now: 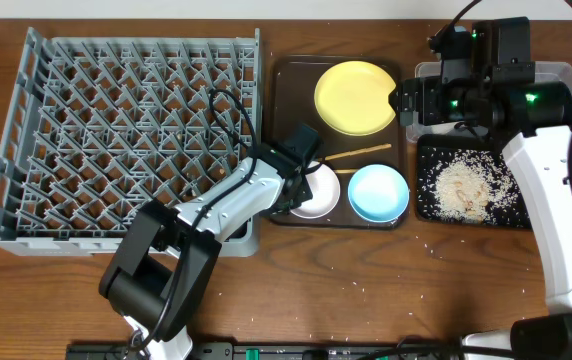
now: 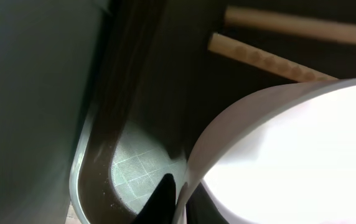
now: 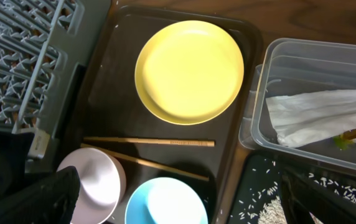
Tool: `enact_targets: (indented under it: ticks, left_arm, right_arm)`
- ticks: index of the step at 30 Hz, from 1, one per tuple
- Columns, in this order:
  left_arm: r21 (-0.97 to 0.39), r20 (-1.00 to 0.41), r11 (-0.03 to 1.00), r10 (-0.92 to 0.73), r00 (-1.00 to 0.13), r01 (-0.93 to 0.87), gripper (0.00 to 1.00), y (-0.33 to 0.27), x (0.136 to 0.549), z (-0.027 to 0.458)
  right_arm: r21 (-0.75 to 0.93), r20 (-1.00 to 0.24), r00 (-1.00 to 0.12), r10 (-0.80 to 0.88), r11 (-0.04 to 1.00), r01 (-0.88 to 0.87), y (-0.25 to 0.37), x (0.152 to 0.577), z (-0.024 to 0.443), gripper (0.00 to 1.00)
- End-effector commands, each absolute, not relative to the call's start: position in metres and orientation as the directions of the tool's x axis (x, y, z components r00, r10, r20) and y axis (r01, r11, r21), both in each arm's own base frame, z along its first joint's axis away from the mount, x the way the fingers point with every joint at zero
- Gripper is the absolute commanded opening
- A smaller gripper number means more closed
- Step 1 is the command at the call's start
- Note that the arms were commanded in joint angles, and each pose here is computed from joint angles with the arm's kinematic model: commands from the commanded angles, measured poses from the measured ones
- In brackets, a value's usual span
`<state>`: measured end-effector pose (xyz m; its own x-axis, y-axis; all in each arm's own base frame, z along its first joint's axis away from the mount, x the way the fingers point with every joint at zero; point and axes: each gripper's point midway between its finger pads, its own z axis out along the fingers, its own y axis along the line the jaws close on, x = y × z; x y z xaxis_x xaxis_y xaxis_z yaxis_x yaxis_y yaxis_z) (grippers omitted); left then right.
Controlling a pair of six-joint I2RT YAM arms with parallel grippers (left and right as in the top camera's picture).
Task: Sort waste into correct bins and load items into the dishwasher
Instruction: 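Move the left gripper to the pink bowl on the brown tray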
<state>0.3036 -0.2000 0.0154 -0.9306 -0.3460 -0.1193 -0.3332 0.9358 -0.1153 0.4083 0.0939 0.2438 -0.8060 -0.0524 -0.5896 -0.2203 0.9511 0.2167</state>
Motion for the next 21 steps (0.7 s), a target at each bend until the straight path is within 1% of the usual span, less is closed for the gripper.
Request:
enact_targets:
  ticks: [1, 5, 9, 13, 15, 19, 21]
  left_arm:
    - [-0.133, -0.106, 0.944, -0.315, -0.943, -0.300, 0.07, -0.203, 0.303, 0.019]
    - [-0.179, -0.158, 0.961, -0.240, -0.958, -0.211, 0.07, -0.210, 0.312, 0.046]
    - [-0.233, -0.272, 0.968, -0.157, -0.949, -0.093, 0.07, -0.214, 0.320, 0.090]
    - [-0.227, -0.417, 0.974, -0.105, -0.903, -0.008, 0.07, -0.203, 0.326, 0.137]
    - [-0.207, -0.478, 0.978, -0.107, -0.872, -0.006, 0.07, -0.193, 0.326, 0.157]
    - [-0.149, -0.563, 0.989, -0.102, -0.820, -0.020, 0.07, -0.171, 0.325, 0.184]
    - [-0.150, -0.576, 0.989, -0.099, -0.812, -0.013, 0.07, -0.170, 0.325, 0.189]
  right_arm:
    - [0.219, -0.594, -0.803, -0.053, 0.949, -0.225, 0.095, 0.410, 0.246, 0.99]
    - [0.219, -0.594, -0.803, -0.053, 0.949, -0.225, 0.095, 0.410, 0.246, 0.99]
    - [0.219, -0.594, -0.803, -0.053, 0.949, -0.225, 0.095, 0.410, 0.246, 0.99]
    - [0.219, -0.594, -0.803, -0.053, 0.949, -0.225, 0.095, 0.410, 0.246, 0.99]
    - [0.219, -0.594, -0.803, -0.053, 0.949, -0.225, 0.095, 0.410, 0.246, 0.99]
    - [0.219, -0.594, -0.803, -0.053, 0.949, -0.225, 0.095, 0.410, 0.246, 0.99]
    - [0.219, -0.594, -0.803, -0.053, 0.949, -0.225, 0.095, 0.410, 0.246, 0.99]
